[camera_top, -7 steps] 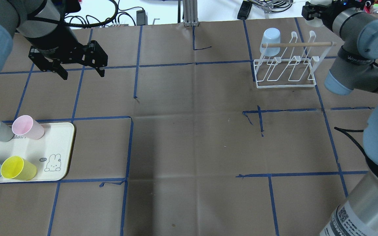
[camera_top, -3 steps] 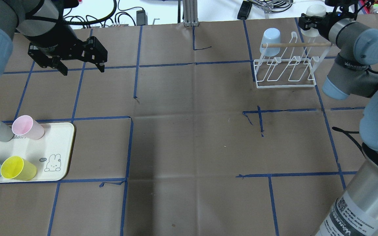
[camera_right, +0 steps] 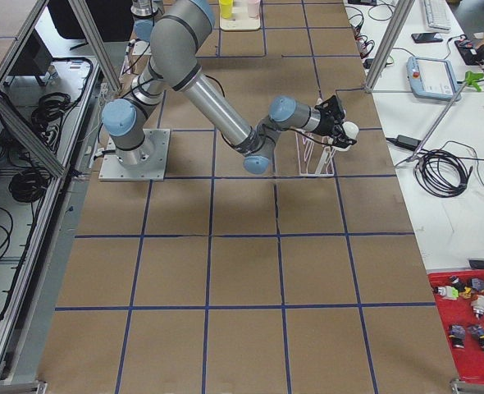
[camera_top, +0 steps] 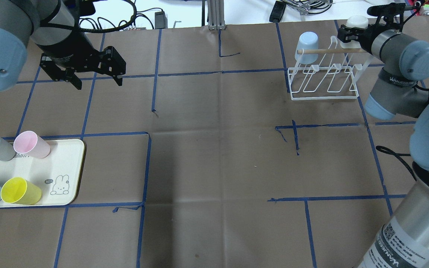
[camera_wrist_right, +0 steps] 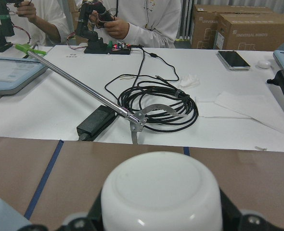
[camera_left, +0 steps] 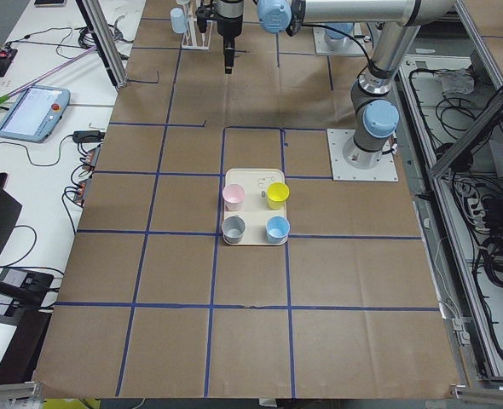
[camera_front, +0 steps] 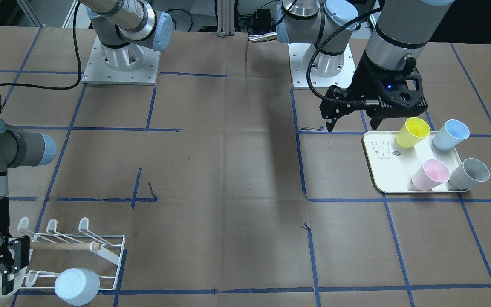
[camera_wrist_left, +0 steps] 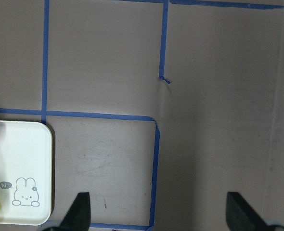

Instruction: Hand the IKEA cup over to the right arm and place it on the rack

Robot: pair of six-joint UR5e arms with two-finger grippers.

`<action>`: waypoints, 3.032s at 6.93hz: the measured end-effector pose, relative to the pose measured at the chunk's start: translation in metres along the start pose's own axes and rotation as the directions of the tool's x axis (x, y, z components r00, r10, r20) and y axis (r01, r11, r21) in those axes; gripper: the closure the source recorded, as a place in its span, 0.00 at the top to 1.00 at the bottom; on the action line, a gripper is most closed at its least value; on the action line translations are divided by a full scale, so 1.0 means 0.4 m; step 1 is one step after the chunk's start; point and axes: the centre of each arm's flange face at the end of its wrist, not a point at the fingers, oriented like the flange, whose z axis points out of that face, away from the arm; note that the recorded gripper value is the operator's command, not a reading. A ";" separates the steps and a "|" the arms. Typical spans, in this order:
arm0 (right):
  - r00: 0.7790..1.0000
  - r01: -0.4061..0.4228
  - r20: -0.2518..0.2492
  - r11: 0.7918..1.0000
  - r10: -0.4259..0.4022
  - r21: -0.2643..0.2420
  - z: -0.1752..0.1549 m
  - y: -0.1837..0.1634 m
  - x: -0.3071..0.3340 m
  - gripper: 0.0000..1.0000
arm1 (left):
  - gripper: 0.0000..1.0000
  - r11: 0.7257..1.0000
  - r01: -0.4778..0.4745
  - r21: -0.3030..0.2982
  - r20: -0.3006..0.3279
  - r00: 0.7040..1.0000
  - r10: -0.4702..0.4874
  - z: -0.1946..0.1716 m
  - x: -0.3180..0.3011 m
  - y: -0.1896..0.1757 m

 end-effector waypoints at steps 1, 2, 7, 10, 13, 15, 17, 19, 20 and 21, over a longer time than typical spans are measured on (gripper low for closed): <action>1.000 -0.007 0.000 1.000 0.007 -0.001 -0.001 0.001 0.001 0.99 | 1.00 1.000 0.000 -0.005 0.000 1.000 0.000 0.008 0.001 -0.004; 1.000 -0.010 0.000 1.000 0.010 -0.002 -0.002 0.000 0.002 0.99 | 1.00 1.000 0.000 -0.010 -0.001 1.000 0.000 0.014 0.002 -0.006; 0.999 -0.043 0.009 0.993 0.044 -0.106 -0.133 -0.175 -0.008 1.00 | 1.00 1.000 -0.001 -0.010 -0.001 1.000 0.001 0.014 0.003 -0.006; 0.989 -0.141 -0.023 0.892 0.145 -0.430 -0.326 -0.264 -0.051 1.00 | 1.00 1.000 -0.001 -0.009 0.000 1.000 0.001 0.013 0.002 -0.005; 0.983 -0.172 -0.092 0.627 0.159 -0.760 -0.485 -0.219 -0.147 1.00 | 1.00 1.000 -0.001 -0.009 0.000 1.000 0.001 0.013 0.002 -0.005; 0.987 -0.113 -0.040 0.488 0.158 -0.865 -0.551 -0.259 -0.327 1.00 | 1.00 1.000 -0.001 -0.012 0.000 1.000 0.001 0.015 0.002 0.004; 0.985 -0.134 -0.068 0.445 0.161 -0.886 -0.607 -0.299 -0.548 1.00 | 1.00 1.000 -0.001 -0.014 0.001 1.000 0.002 0.024 0.001 0.029; 0.997 -0.077 -0.056 0.461 0.060 -0.884 -0.652 -0.298 -0.660 1.00 | 1.00 1.000 -0.003 0.015 0.006 1.000 0.003 0.017 0.000 0.011; 0.998 -0.068 -0.058 0.465 0.036 -0.883 -0.658 -0.299 -0.671 1.00 | 1.00 1.000 -0.002 0.023 0.008 1.000 0.001 0.013 -0.001 -0.002; 0.998 -0.068 -0.063 0.465 0.026 -0.883 -0.657 -0.297 -0.670 1.00 | 1.00 1.000 -0.001 0.026 0.009 1.000 0.001 0.011 -0.002 -0.010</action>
